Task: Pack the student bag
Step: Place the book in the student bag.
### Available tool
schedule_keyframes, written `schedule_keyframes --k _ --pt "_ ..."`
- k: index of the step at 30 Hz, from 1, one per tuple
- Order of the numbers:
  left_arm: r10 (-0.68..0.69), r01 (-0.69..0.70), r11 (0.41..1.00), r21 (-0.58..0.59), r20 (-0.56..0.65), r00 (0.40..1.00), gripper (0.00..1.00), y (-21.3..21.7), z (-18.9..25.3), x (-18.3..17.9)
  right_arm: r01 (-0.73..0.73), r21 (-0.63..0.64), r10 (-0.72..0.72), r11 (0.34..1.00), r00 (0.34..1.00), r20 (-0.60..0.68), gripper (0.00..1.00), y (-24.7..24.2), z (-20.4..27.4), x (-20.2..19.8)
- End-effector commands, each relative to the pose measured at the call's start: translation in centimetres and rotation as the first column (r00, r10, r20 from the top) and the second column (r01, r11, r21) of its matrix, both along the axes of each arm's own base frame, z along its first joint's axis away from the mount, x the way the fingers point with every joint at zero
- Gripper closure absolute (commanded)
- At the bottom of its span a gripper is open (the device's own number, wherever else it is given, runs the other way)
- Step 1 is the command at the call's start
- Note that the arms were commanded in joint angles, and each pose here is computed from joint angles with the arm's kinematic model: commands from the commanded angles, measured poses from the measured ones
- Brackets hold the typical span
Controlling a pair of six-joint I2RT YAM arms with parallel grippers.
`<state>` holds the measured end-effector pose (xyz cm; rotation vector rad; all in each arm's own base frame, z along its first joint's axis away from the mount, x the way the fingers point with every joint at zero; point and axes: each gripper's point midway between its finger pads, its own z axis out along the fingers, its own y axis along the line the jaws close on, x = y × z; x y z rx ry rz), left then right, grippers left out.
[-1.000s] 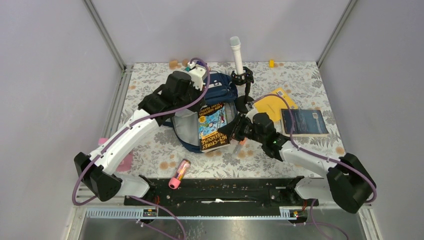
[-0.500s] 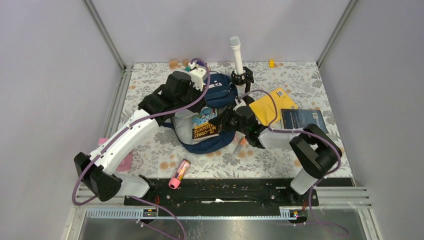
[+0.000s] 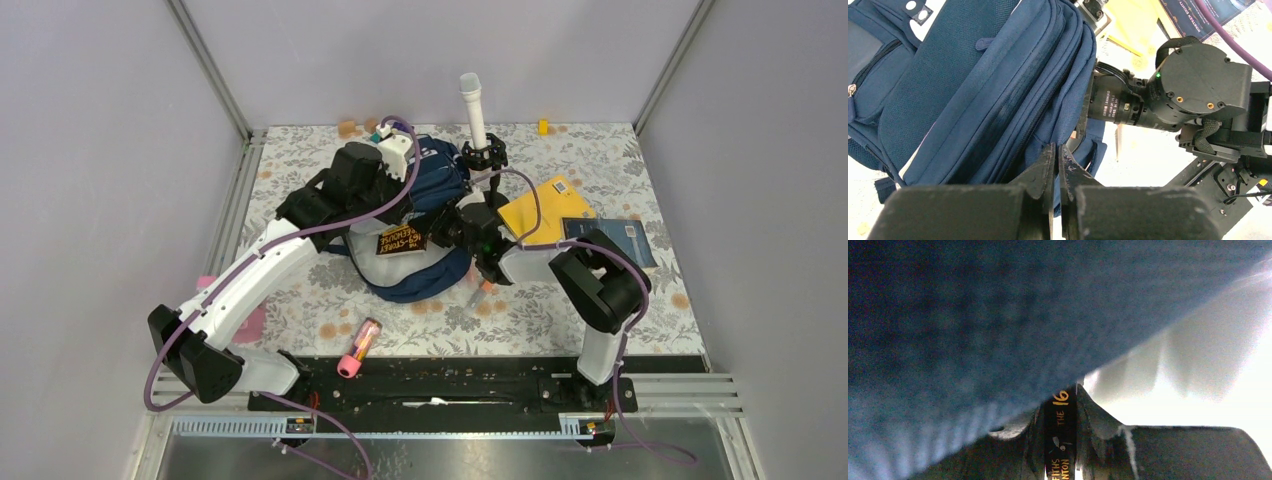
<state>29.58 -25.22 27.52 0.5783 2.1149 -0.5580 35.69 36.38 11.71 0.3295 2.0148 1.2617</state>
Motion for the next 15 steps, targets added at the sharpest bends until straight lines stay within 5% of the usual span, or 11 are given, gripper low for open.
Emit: schedule_keyframes --k 1,13,15 --pt "-0.02 0.034 0.993 -0.115 0.119 0.993 1.0 -0.9 4.9 0.0 0.113 -0.017 -0.106 0.993 0.967 0.232 1.0 -0.4 4.8 4.6" --pt "-0.022 0.034 0.993 -0.113 0.11 0.994 1.0 -1.0 4.6 0.1 0.101 -0.243 -0.034 0.965 0.964 0.265 0.87 0.1 1.3 6.7" --pt "-0.021 0.033 0.993 -0.11 0.109 0.994 1.0 -1.0 4.5 0.1 0.094 -0.27 -0.017 0.958 0.961 0.274 0.75 -0.3 1.5 6.2"
